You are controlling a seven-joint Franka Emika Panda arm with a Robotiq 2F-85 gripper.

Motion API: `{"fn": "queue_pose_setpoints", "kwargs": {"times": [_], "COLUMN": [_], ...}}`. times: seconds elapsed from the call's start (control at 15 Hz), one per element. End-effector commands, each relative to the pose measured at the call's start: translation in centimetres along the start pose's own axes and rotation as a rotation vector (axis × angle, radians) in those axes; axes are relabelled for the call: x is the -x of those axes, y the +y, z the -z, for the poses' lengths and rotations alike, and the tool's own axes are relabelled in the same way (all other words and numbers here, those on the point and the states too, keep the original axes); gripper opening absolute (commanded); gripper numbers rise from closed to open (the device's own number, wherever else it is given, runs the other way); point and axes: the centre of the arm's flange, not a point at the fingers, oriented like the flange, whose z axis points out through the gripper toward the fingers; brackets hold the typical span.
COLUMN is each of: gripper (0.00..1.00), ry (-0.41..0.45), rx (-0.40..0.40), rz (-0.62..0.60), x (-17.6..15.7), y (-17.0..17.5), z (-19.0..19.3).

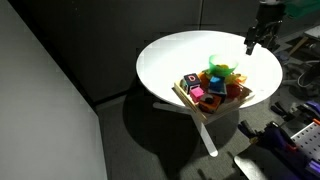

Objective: Pick up the yellow lemon toy from the table and put it in the green bowl

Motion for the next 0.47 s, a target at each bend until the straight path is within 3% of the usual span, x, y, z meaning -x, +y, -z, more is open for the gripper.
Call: {"fn": "queue_pose_setpoints", "kwargs": {"times": [0.0, 0.4], "gripper": [1.00, 1.00], "ry": [0.048, 0.016], "rx": [-0.003, 0.000], "rz": [-0.012, 0.001], "x": [1.22, 0.32], "y": [-0.12, -0.03], "z": [0.39, -0.17]}}
